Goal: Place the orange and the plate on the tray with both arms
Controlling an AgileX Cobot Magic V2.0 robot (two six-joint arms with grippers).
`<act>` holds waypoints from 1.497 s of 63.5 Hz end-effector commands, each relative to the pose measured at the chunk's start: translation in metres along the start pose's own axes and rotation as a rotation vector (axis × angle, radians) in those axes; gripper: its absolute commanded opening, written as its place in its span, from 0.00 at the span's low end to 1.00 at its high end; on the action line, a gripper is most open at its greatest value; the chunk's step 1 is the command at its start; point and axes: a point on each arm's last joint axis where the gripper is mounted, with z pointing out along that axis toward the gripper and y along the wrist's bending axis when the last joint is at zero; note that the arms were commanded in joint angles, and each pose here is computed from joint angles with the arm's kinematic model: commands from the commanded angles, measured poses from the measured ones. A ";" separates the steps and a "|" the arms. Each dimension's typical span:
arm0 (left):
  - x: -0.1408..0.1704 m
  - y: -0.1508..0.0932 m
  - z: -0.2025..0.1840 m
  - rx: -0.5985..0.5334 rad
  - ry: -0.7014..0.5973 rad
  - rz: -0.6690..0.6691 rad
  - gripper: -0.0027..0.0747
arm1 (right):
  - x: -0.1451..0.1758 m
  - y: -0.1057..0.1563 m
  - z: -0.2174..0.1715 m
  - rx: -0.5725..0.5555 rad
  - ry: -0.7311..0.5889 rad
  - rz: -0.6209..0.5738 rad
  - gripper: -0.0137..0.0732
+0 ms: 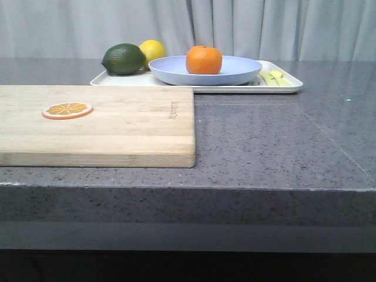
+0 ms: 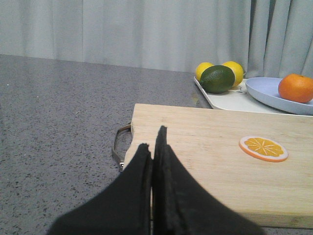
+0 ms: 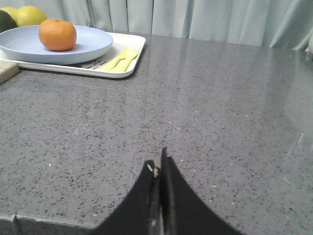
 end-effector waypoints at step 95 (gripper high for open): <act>0.001 0.000 -0.001 0.000 -0.065 -0.017 0.01 | -0.004 -0.003 0.000 0.027 -0.241 0.084 0.08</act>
